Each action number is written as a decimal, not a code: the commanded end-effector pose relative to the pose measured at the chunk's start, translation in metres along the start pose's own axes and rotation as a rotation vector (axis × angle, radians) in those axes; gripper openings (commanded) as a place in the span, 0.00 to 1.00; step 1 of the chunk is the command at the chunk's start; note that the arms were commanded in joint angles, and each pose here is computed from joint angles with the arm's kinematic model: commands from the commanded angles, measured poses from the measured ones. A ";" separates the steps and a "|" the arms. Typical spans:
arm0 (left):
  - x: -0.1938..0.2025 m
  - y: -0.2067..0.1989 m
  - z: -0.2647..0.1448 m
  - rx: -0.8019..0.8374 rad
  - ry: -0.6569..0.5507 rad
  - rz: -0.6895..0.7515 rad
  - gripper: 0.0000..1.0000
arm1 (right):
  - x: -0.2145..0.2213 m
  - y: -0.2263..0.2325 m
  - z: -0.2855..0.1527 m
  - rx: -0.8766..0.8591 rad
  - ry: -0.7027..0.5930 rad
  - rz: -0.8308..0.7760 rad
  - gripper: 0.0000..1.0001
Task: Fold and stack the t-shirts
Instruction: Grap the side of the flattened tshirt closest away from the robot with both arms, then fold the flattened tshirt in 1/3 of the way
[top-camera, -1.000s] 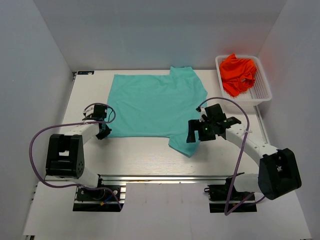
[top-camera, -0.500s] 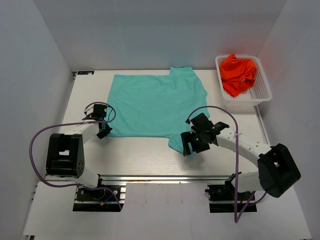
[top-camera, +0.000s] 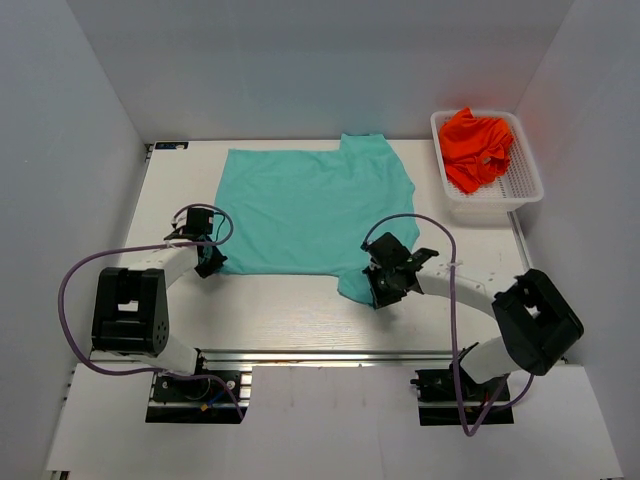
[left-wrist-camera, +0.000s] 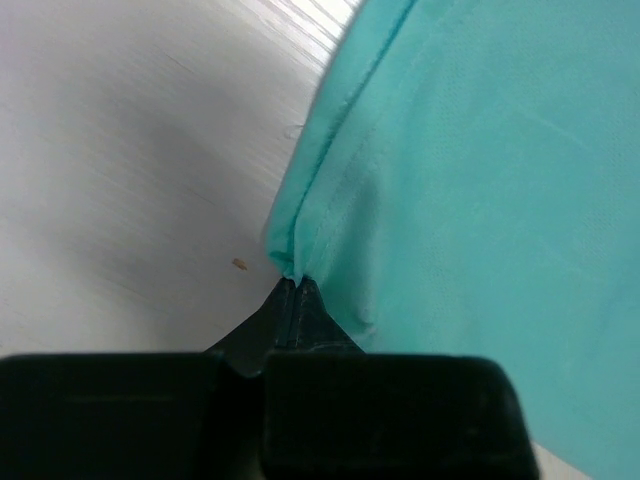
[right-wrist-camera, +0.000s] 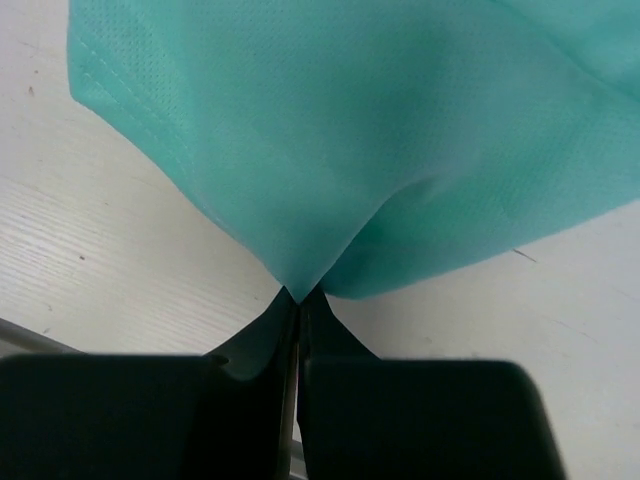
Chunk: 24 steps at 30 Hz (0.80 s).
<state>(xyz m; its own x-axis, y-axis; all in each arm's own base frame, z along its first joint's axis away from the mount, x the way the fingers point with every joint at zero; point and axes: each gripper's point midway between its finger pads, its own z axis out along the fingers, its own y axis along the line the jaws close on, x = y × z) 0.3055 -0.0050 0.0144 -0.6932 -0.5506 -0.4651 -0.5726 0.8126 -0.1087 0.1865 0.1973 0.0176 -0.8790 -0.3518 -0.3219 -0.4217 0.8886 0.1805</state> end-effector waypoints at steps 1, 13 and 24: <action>0.000 -0.013 -0.013 0.084 0.030 0.031 0.00 | -0.019 -0.006 -0.014 0.048 -0.117 0.016 0.00; -0.058 -0.059 -0.032 0.182 -0.027 0.028 0.00 | -0.146 -0.019 -0.059 0.135 -0.448 0.155 0.00; -0.129 -0.106 -0.015 0.249 -0.090 0.015 0.00 | -0.213 -0.085 -0.067 0.262 -0.532 0.280 0.00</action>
<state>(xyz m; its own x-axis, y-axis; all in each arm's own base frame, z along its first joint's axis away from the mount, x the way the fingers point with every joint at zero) 0.4288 -0.0259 0.0762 -0.6835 -0.5339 -0.4978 -0.4592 0.8446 -0.2754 0.3642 0.1850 0.1139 -0.7457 -0.0082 -0.6662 -0.1156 0.9864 0.1172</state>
